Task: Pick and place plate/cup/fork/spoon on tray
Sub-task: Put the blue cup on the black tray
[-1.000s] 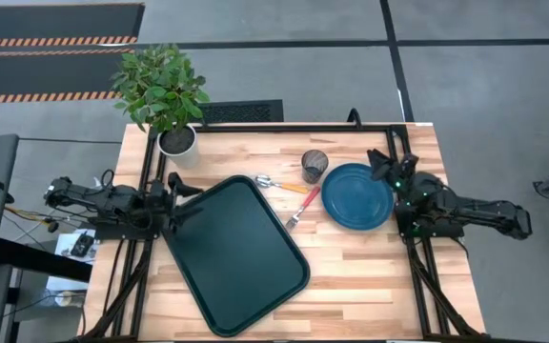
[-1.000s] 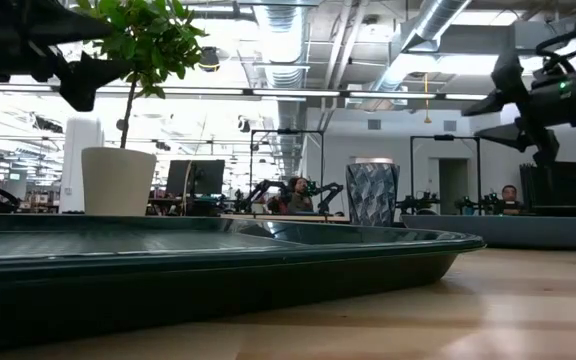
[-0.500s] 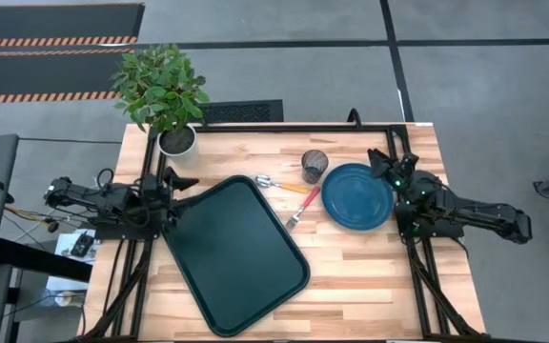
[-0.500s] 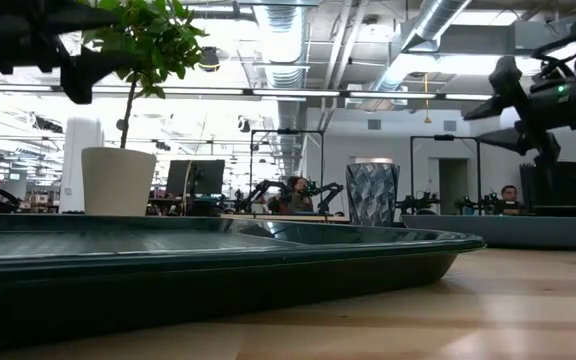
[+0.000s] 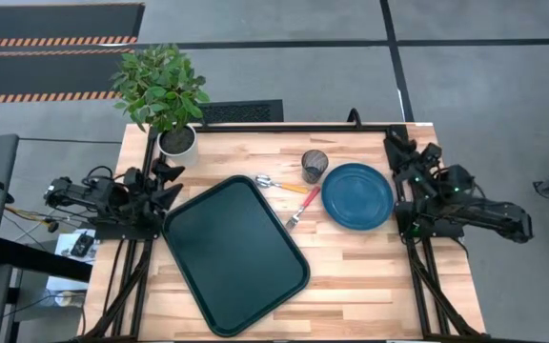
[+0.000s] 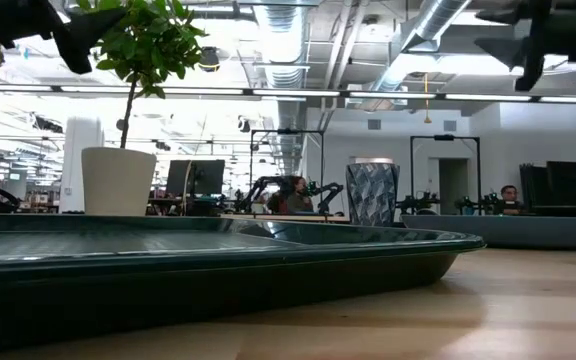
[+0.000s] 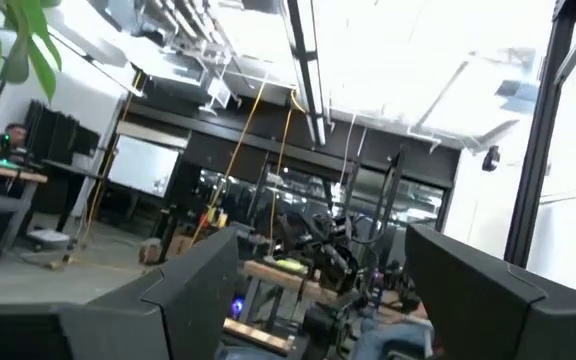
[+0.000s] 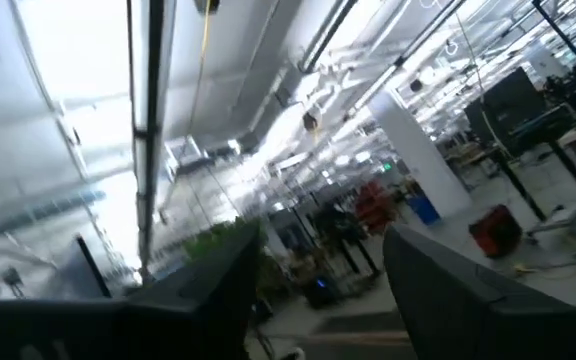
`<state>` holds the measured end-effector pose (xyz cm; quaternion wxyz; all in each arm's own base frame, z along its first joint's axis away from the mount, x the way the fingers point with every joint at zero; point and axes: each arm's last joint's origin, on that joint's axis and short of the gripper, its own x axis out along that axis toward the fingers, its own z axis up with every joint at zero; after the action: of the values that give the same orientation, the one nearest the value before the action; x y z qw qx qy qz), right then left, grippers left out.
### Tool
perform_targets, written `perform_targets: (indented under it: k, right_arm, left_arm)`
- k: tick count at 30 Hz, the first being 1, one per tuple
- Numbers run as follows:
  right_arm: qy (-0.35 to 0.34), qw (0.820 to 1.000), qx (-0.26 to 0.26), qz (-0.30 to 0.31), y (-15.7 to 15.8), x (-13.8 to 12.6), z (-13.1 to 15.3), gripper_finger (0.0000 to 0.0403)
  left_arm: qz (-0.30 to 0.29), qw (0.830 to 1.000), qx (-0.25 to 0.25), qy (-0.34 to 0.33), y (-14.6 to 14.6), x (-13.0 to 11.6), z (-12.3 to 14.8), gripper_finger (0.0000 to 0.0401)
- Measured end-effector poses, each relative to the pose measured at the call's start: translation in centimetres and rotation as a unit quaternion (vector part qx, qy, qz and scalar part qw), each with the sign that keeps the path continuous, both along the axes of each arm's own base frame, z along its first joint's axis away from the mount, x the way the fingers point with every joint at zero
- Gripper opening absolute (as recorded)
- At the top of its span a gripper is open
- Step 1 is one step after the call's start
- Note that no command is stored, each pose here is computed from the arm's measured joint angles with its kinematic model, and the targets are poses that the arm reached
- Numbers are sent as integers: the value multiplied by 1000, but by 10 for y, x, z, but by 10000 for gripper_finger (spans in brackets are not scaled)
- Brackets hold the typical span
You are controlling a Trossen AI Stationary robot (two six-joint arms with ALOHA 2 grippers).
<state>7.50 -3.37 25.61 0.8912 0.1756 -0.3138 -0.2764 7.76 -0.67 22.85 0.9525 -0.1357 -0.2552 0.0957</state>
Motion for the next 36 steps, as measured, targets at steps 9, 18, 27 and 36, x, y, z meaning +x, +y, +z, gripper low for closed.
perform_targets:
  k: [9, 18, 27, 36]
  right_arm:
    - [117, 992, -26, -31, -5, 16, 65, 240]
    - [262, 963, -4, -60, -22, 55, 95, 240]
    - [339, 934, 72, -87, -45, 78, 90, 240]
    - [355, 925, 113, -75, -50, 87, 79, 240]
  left_arm:
    - [4, 1000, -10, -4, 0, 0, 0, 277]
    - [11, 993, -117, -30, 4, -3, 5, 277]
    - [-22, 991, -113, 72, 2, -2, 47, 277]
    - [30, 975, -92, 201, -2, 31, 79, 277]
